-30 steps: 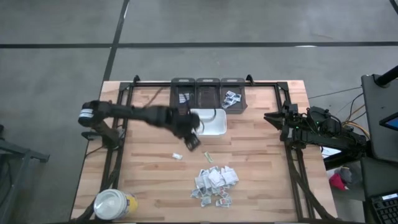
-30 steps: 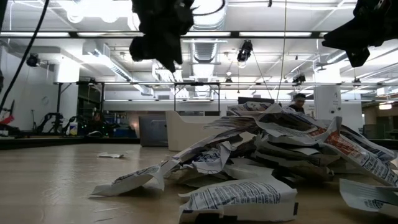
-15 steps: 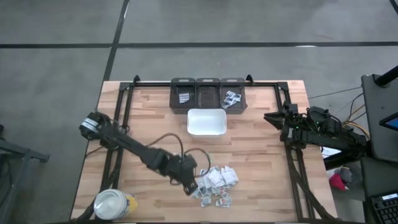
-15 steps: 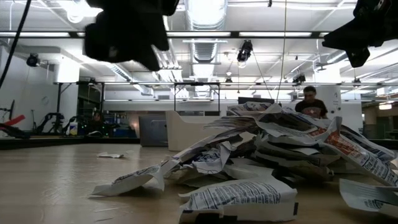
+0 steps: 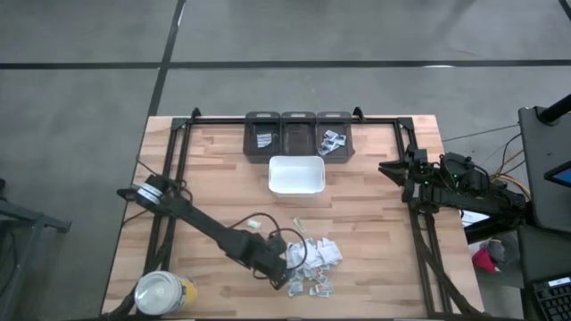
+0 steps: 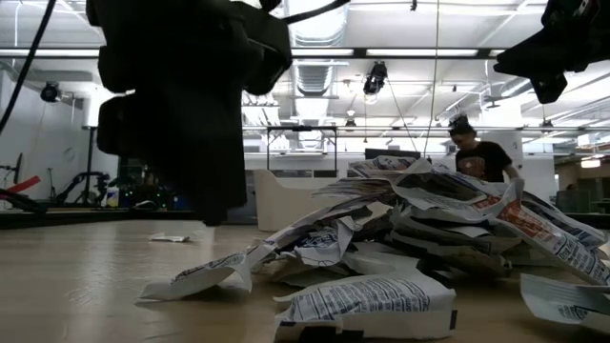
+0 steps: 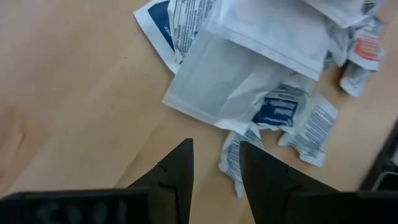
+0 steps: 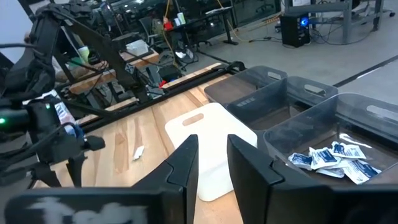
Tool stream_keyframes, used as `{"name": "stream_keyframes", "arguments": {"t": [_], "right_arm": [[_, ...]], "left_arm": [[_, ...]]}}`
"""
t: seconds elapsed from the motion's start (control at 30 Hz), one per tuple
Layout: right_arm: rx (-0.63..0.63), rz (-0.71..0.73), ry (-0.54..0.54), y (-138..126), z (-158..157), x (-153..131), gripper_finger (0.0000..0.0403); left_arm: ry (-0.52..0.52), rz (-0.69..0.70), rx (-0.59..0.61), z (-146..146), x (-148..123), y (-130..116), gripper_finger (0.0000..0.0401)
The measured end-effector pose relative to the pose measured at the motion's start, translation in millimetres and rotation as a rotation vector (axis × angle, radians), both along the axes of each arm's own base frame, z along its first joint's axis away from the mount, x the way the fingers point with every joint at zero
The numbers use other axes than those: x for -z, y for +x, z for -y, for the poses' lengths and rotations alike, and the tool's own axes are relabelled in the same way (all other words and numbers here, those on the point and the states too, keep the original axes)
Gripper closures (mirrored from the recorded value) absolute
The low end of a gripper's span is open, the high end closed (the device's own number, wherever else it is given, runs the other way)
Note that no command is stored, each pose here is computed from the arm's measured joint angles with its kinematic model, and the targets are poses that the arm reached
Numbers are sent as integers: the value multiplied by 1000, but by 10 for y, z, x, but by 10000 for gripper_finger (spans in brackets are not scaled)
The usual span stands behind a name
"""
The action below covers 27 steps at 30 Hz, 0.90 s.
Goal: Pick & Place First Aid Supplies
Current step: Put the white alcohol pad into the right black bin
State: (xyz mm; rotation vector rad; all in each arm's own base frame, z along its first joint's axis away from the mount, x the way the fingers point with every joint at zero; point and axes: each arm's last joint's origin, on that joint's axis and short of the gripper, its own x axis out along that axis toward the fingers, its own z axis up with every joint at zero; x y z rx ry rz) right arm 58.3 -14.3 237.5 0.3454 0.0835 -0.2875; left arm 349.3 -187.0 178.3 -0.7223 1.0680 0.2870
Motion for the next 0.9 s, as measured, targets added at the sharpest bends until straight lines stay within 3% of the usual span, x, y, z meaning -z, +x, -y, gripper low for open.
{"name": "stream_keyframes", "arguments": {"t": [0.37, 0.9], "right_arm": [[0, 0, 0, 0, 0, 0, 334], [0, -1, 0, 0, 0, 0, 312]], "left_arm": [[44, -46, 9, 40, 145, 67, 279], [32, -50, 13, 153, 55, 55, 280]]}}
